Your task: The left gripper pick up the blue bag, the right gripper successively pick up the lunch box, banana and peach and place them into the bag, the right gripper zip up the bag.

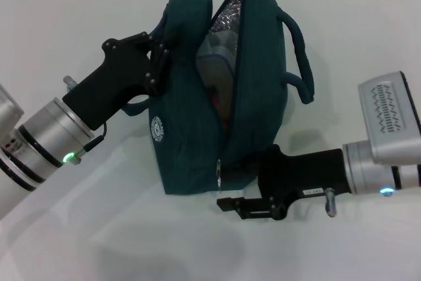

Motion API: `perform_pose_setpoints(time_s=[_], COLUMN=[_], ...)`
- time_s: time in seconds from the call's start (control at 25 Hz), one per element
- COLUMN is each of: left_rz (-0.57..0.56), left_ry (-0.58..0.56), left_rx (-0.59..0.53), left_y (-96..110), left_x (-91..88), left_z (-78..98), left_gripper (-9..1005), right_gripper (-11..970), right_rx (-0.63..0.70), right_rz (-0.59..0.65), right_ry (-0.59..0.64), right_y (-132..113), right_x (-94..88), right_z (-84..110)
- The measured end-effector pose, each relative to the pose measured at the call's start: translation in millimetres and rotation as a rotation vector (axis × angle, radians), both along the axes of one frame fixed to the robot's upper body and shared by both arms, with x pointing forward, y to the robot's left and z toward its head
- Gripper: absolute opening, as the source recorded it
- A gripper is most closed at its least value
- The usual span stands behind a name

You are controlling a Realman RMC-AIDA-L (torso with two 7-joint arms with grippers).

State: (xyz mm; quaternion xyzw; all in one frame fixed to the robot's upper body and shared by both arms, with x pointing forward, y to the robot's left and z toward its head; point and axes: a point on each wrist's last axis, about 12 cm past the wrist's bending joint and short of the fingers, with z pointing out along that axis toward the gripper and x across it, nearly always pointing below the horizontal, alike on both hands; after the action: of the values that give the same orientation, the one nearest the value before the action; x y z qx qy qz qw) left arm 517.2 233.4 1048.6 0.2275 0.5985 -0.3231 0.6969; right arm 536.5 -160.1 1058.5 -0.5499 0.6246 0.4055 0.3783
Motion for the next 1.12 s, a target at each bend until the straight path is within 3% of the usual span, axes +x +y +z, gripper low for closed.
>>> perform_pose_setpoints(time_s=[0.32, 0.56, 1.0, 1.12], left_rz=[-0.001, -0.005, -0.005, -0.003], left_ry=[-0.003, -0.001, 0.017, 0.019], left_rx=[-0.003, -0.003, -0.009, -0.01], left_y=[0.0, -0.7, -1.9, -1.1], left_x=[-0.2, -0.4, -3.7, -5.0], left_z=[0.4, 0.3, -2.9, -3.7], left_gripper=[39, 41, 64, 71], right_gripper=[497, 496, 149, 103], right_rx=[-0.028, -0.022, 0.108, 0.114], right_rz=[0.077, 0.072, -0.022, -0.033], right_ry=[-0.011, 0.013, -0.087, -0.108], right_y=[18.9, 18.5, 0.5, -3.5], right_x=[-0.9, -3.9, -8.7, -9.6], right_z=[2.8, 1.2, 2.0, 0.6])
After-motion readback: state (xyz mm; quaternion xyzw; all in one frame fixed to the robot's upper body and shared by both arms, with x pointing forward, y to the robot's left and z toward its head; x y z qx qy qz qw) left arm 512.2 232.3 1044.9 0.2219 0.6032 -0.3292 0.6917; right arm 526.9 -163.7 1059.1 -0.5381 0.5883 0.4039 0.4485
